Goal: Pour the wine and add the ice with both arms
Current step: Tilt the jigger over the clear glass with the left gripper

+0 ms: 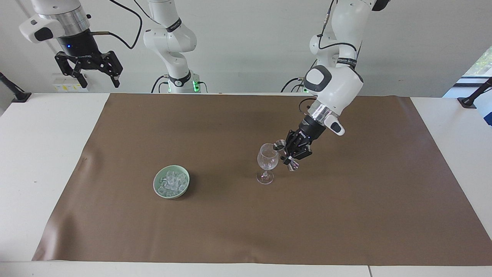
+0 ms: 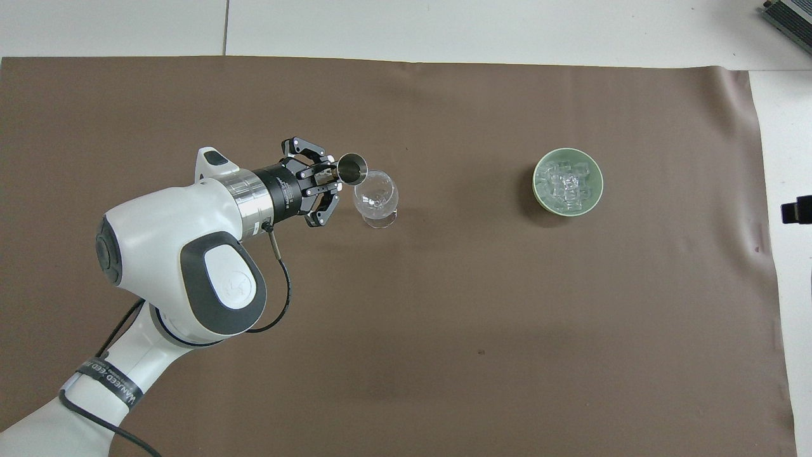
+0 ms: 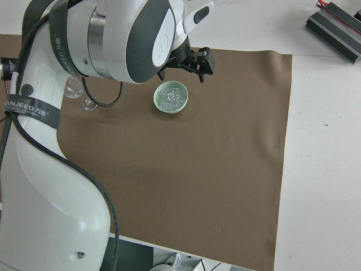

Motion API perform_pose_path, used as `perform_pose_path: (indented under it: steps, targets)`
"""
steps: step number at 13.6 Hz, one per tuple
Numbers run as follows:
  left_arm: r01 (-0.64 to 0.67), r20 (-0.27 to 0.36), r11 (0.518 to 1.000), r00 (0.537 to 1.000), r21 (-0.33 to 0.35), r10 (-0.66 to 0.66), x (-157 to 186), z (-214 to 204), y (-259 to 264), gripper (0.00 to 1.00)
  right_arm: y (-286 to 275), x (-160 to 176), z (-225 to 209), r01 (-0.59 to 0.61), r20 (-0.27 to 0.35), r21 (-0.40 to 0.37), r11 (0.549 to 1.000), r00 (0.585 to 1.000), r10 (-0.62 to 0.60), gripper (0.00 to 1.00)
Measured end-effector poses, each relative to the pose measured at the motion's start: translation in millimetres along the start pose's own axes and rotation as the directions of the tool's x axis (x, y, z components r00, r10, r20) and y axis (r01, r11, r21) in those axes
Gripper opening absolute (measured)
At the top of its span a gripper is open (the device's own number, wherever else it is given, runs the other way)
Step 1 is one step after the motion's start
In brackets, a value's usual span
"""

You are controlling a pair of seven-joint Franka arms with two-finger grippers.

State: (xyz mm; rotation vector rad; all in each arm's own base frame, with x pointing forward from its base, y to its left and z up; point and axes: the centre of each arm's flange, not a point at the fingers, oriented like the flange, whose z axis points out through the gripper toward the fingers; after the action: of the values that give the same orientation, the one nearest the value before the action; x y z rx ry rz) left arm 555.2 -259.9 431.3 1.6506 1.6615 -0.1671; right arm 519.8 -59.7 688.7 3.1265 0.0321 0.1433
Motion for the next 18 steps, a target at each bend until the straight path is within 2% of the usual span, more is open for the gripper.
perform_pose_path:
  steps: [11, 18]
  targets:
    - [-0.158, -0.051, 0.987, 0.986, 0.011, 0.158, -8.8, 0.3, 1.7, 0.22, 0.0, 0.0, 0.0, 0.0, 0.0, 0.0, 1.0, 1.0, 0.0, 1.0]
    - [-0.269, -0.084, 0.963, 0.959, 0.027, 0.27, -15.4, 0.7, 1.7, 0.22, 0.0, 0.0, 0.0, 0.0, 0.0, 0.0, 1.0, 1.0, 0.0, 1.0]
